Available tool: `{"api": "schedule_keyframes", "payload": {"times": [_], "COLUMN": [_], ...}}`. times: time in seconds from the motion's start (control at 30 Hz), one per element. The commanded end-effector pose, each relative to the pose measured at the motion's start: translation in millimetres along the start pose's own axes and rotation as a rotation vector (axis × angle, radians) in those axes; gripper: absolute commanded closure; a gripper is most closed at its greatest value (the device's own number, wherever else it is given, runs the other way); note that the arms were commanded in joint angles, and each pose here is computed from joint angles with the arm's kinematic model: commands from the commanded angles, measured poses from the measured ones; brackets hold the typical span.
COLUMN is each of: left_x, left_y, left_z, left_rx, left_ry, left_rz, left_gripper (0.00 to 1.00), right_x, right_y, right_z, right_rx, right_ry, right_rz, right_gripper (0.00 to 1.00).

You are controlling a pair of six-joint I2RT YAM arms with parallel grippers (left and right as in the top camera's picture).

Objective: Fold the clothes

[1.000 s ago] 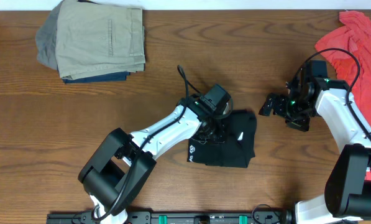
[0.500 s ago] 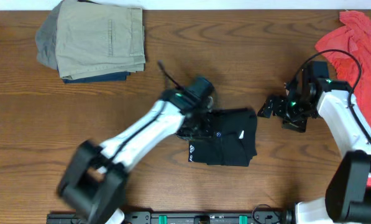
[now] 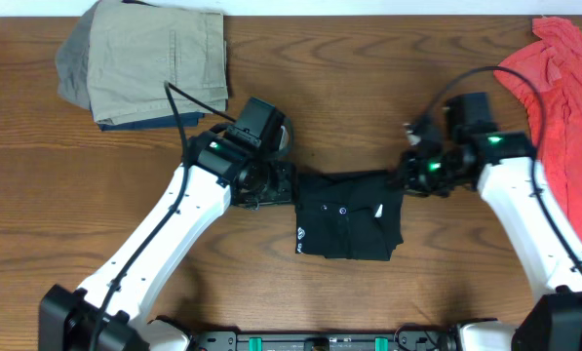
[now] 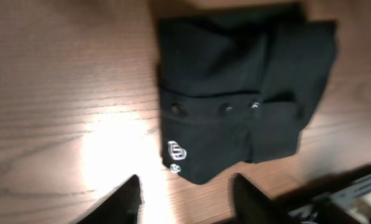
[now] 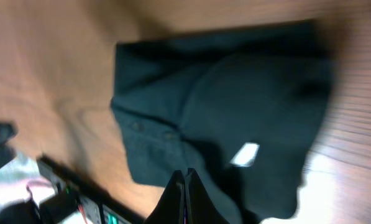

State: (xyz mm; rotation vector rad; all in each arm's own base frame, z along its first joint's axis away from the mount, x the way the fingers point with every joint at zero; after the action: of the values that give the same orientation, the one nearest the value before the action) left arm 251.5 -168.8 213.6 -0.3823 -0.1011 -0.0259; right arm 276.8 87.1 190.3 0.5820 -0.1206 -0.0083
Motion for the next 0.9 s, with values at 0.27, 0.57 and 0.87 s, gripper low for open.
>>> {"api": "schedule_keyframes", "payload": {"times": [0.27,0.57,0.87], "left_x": [-1,-3,-5], "left_y": [12,16,16], "left_z": [-23,-22,-22], "left_rx": [0.071,0.098,0.101], "left_ry": [0.066,0.077,0.085], "left_rz": [0.021,0.018,0.004], "left_gripper": [0.30,0.27,0.25], "right_x": [-10,-3,2], "right_y": [15,-46,-100], "right_z": [-66,-96,-99], "right_rx": [-0.048,-0.221,-0.287], "right_ry": [0.209,0.299,0.328], "right_rz": [0.085,-0.035,-0.178], "right_gripper": [0.99,0.99,0.99]}}
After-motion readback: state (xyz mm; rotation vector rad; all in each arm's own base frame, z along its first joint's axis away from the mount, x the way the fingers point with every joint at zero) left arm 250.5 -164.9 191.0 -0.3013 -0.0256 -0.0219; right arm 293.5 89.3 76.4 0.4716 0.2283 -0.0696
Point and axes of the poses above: each gripper's point midway between its finger pads, its own z axis back along the fingers, its own y axis along the line the jaws close on, x = y × z, the point moved 8 cm from there along z, back along the fingers, and after that the axes turned 1 degree about z, right-handed, at the moved point
